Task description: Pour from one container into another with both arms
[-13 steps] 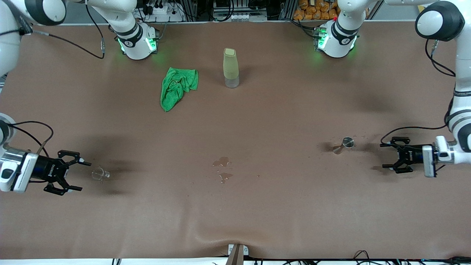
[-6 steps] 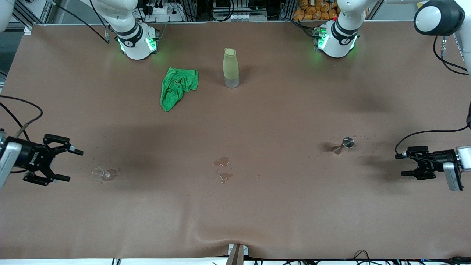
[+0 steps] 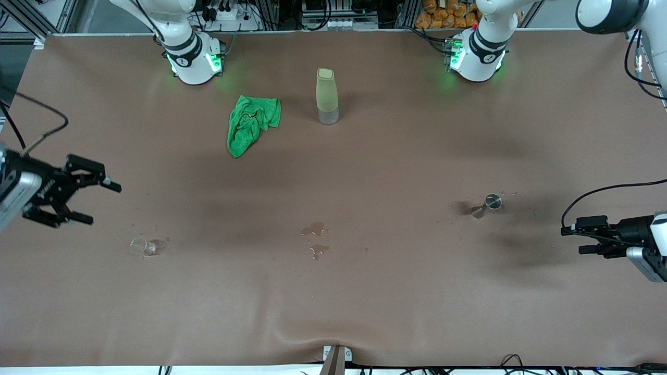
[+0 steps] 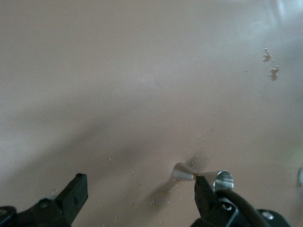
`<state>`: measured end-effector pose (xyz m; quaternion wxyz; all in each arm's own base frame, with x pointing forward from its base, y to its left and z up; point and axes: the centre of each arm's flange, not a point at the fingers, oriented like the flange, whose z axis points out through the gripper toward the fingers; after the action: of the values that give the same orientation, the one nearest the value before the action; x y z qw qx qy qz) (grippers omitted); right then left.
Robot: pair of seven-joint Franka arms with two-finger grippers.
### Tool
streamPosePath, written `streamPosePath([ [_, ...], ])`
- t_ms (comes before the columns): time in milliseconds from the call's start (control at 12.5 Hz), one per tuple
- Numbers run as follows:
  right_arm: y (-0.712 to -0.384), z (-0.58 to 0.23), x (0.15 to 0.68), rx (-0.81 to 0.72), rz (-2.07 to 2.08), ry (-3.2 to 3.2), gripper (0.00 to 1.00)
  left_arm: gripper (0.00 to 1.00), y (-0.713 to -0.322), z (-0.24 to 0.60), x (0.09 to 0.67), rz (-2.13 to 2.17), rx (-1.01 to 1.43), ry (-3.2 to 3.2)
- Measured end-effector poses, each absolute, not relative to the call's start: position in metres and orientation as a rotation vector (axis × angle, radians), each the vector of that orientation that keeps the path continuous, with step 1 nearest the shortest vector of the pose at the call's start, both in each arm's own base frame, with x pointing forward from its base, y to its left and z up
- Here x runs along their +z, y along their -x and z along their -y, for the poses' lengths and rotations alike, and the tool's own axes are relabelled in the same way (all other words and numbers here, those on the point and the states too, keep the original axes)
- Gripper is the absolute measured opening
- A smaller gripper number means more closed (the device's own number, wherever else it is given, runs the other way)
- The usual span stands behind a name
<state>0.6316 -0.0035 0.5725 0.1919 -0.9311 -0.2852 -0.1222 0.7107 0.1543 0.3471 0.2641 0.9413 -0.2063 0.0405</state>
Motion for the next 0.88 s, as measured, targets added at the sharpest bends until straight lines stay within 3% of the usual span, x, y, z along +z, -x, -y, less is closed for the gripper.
streamPosePath([
  [558,-0.567,0.004,0.632,-0.056,0.202,3.049,1.00,1.00,-0.703,-0.101,0.460,0.623,0.093,-2.764],
  [877,-0.554,0.026,0.640,-0.019,0.075,3.106,1.00,1.00,-0.688,-0.087,0.497,0.607,0.041,-2.827],
])
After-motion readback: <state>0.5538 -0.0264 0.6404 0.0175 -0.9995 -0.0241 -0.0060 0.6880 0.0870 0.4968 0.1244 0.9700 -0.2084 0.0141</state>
